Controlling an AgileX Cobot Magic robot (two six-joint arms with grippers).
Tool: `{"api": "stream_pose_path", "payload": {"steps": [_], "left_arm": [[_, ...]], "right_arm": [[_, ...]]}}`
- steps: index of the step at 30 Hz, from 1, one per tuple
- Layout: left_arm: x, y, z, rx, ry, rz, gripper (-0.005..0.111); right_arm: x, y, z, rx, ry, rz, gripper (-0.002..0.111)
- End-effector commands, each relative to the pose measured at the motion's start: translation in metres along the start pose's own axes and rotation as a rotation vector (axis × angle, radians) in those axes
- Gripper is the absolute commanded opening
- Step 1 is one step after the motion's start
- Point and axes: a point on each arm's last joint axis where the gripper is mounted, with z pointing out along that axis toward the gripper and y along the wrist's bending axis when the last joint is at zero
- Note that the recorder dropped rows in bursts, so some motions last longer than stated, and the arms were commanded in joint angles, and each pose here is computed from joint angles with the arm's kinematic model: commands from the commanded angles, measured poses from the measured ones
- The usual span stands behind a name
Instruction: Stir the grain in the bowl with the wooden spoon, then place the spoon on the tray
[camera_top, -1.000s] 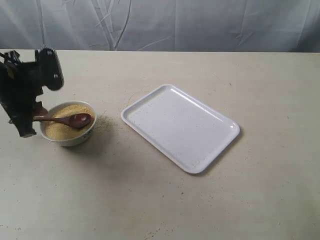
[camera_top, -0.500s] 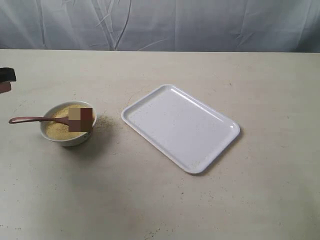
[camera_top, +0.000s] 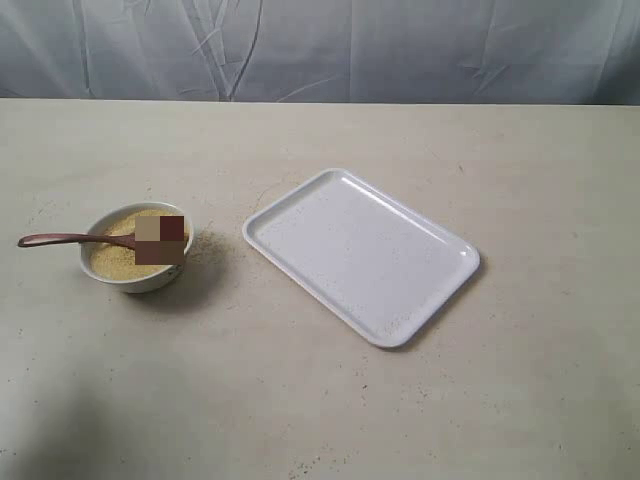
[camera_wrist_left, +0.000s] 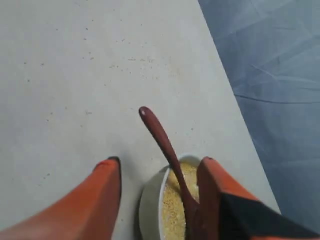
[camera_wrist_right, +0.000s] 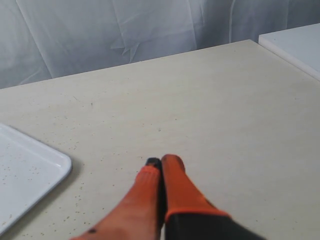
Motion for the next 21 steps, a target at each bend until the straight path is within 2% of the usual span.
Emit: {"api": "stream_pose_path", "payload": {"steps": [1,4,7,9,13,16,21], "left_arm": [[0.004,0.003,0.009,0.005,-0.012,-0.043,0.047],[0.009,0.014,0.02,-0.101,-0.006,-0.148,0.047],[0.015,0.018,0.032,-0.15,0.016,-0.119,0.047],[0.018,0.016,0.04,-0.133,0.019,-0.131,0.047],[0.018,0.015,0.049,-0.069,-0.02,-0.266,0.048],[0.02,0.017,0.054,-0.08,-0.02,-0.239,0.054],[0.023,0.004,0.068,0.03,-0.009,-0.152,0.057]], "right_arm": [[0.0,0.0,0.0,-0.004,-0.01,-0.004,0.0],[0.0,0.0,0.0,-0.004,-0.01,-0.004,0.0],[0.0,0.0,0.0,-0.004,-0.01,-0.004,0.0],[0.0,0.0,0.0,-0.004,-0.01,-0.004,0.0],[0.0,0.0,0.0,-0.004,-0.01,-0.004,0.0],[0.0,0.0,0.0,-0.004,-0.01,-0.004,0.0],[0.0,0.0,0.0,-0.004,-0.01,-0.004,0.0]]}}
